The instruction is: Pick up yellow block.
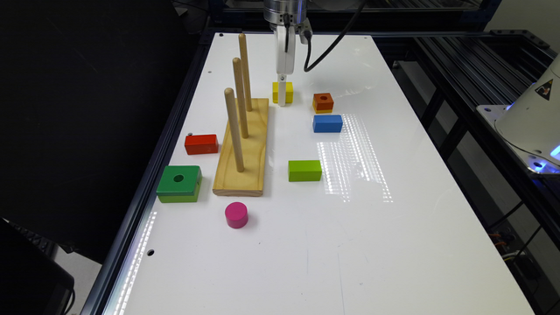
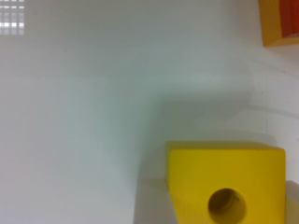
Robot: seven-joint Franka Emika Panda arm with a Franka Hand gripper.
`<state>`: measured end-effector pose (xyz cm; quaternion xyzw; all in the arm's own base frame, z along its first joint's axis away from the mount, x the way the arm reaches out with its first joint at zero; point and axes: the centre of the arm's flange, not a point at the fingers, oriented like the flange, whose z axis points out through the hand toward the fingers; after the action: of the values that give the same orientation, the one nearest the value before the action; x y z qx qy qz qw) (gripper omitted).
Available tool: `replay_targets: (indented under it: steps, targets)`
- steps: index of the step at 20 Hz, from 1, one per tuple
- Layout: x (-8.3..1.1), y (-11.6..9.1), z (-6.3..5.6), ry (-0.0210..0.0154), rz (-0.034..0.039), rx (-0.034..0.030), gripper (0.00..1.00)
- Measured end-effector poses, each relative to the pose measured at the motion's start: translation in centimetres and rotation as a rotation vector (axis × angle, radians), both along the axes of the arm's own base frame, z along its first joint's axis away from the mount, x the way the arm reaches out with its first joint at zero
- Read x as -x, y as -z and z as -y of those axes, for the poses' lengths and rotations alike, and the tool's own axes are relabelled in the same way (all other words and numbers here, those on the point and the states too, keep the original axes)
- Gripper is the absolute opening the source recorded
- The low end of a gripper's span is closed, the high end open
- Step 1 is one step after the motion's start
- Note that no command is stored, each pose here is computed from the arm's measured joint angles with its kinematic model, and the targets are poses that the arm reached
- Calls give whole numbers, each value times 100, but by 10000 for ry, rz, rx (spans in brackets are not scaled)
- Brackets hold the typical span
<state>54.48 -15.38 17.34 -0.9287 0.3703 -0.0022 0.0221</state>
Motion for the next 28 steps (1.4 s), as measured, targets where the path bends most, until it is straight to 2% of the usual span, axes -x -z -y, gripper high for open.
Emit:
replay_targets:
  steps: [5,6,23,25,28]
  targets:
    - [0,0,0,0,0,0,100]
    - [0,0,0,0,0,0,0]
    - [-2,-9,1,0,15,0,0]
    - [-16,-81,3,0,76,47,0]
    - [-30,-289,-15,4,80,162,0]
